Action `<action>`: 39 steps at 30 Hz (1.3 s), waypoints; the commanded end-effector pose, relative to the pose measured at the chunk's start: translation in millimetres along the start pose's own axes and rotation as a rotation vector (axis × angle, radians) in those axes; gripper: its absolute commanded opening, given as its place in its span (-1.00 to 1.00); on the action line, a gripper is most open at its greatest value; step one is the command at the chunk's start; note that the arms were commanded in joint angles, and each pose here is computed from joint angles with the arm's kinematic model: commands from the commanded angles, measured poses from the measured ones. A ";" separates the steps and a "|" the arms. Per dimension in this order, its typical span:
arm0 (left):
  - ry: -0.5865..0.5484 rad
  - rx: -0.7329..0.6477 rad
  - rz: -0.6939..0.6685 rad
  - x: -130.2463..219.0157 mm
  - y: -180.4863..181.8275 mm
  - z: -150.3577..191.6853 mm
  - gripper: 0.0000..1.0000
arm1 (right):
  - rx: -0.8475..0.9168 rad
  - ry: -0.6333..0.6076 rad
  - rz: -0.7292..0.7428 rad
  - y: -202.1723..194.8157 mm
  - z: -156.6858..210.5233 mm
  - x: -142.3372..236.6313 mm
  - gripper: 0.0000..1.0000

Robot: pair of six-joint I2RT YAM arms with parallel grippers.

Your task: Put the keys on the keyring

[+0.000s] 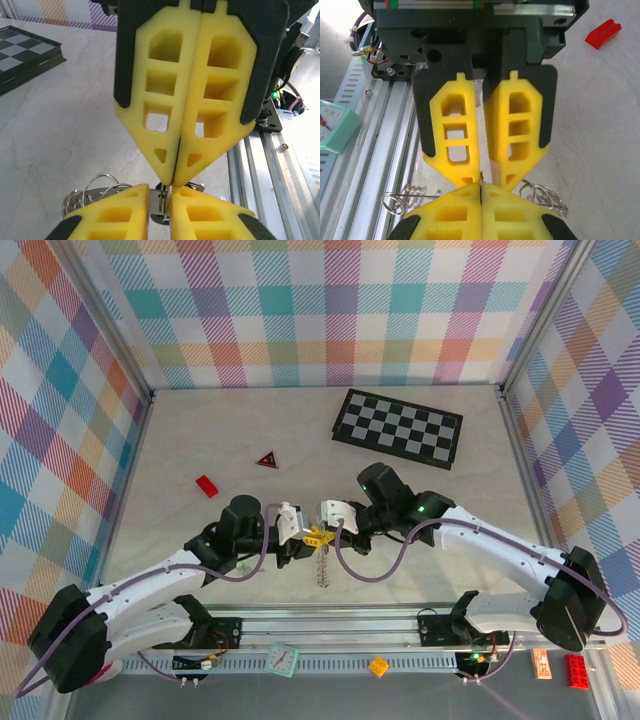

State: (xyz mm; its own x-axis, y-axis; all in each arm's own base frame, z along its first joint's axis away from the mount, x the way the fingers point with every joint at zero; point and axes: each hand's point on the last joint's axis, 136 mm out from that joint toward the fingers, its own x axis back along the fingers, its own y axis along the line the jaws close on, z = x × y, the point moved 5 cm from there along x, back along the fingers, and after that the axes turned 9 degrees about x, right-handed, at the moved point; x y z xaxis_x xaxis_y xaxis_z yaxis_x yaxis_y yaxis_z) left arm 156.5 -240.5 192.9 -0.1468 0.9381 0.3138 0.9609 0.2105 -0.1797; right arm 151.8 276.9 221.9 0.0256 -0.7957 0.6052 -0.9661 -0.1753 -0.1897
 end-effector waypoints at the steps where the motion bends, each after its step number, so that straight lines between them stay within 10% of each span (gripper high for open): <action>1: 0.013 -0.018 0.051 -2.2 -6.2 -5.1 -0.72 | 0.058 -0.063 -0.023 -0.4 -17.7 3.4 -1.00; 9: 0.008 -0.036 0.042 -1.6 -5.7 -5.1 -1.00 | 0.033 -0.079 -0.027 0.9 -19.3 4.6 -1.00; 16: -0.034 -0.046 0.011 1.0 -4.3 -4.9 -1.00 | -0.104 -0.113 0.131 -8.3 -5.2 21.5 -0.30; 39: -0.064 -0.037 -0.007 1.8 -3.1 -2.8 -1.00 | -0.305 -0.118 0.069 1.5 16.3 4.6 -0.53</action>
State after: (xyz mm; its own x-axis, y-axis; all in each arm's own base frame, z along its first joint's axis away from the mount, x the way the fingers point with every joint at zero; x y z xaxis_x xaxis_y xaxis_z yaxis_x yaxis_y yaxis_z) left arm 157.6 -238.5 186.5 -0.1748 0.9367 0.3034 0.9579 0.2331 -0.1677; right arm 154.9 258.2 202.9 -0.0523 -0.8393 0.5411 -0.9969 0.0758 0.0213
